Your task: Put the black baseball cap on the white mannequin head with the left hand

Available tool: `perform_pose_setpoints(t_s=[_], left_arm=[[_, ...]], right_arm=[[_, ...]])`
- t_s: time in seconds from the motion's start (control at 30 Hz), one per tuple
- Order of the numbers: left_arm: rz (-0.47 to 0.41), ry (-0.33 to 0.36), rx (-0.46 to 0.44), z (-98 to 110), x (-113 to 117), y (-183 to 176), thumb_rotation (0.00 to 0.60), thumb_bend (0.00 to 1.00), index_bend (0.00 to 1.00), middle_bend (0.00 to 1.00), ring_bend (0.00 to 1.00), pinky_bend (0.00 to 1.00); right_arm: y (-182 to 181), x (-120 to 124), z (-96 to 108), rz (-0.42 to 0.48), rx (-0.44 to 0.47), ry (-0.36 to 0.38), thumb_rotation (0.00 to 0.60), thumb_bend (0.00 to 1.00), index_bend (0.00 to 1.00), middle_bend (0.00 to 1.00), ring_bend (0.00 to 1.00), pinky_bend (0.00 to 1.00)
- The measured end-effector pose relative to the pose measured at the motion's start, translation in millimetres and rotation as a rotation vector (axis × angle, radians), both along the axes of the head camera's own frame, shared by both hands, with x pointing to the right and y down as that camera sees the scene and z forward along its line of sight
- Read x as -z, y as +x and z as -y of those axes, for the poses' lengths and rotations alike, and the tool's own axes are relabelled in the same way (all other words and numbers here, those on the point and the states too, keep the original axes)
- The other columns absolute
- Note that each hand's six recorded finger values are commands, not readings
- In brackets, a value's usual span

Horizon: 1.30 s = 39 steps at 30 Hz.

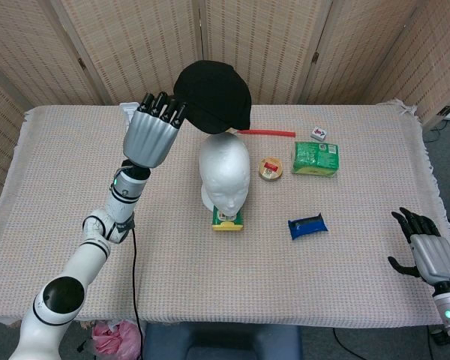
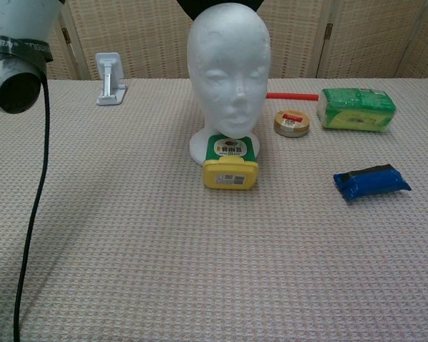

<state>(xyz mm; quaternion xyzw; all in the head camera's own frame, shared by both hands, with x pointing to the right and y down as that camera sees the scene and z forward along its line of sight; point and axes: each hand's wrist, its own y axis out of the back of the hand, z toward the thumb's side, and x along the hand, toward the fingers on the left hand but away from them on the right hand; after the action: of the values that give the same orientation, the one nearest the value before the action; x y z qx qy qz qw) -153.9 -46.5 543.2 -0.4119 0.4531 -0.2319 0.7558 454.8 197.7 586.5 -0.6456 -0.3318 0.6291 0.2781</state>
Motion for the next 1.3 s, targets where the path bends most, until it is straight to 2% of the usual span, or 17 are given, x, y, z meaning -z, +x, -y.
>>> perform_pose_setpoints(t_s=[0.23, 0.5, 0.87, 1.03, 1.3], left_arm=[[-0.027, 0.031, -0.007, -27, 2, 8, 0.600, 0.40, 0.74, 0.76, 0.57, 0.72], [-0.027, 0.025, 0.004, -59, 8, 15, 0.600, 0.41, 0.74, 0.76, 0.57, 0.72], [-0.004, 0.026, 0.076, -101, 22, -7, 0.600, 0.40, 0.74, 0.76, 0.57, 0.72], [0.009, 0.007, 0.097, -121, 16, -13, 0.600, 0.41, 0.74, 0.76, 0.57, 0.72], [0.020, -0.042, 0.064, -138, -1, 7, 0.600, 0.41, 0.74, 0.76, 0.57, 0.72]], right_arm=[[-7, 11, -6, 0.031, 0.027, 0.016, 0.600, 0.22, 0.00, 0.00, 0.00, 0.00], [-11, 20, -12, 0.054, 0.049, 0.030, 0.600, 0.23, 0.00, 0.00, 0.00, 0.00], [-22, 27, -22, 0.085, 0.092, 0.027, 0.600, 0.23, 0.00, 0.00, 0.00, 0.00], [-25, 33, -25, 0.100, 0.104, 0.043, 0.600, 0.22, 0.00, 0.00, 0.00, 0.00], [-23, 42, -27, 0.113, 0.104, 0.062, 0.600, 0.23, 0.00, 0.00, 0.00, 0.00]])
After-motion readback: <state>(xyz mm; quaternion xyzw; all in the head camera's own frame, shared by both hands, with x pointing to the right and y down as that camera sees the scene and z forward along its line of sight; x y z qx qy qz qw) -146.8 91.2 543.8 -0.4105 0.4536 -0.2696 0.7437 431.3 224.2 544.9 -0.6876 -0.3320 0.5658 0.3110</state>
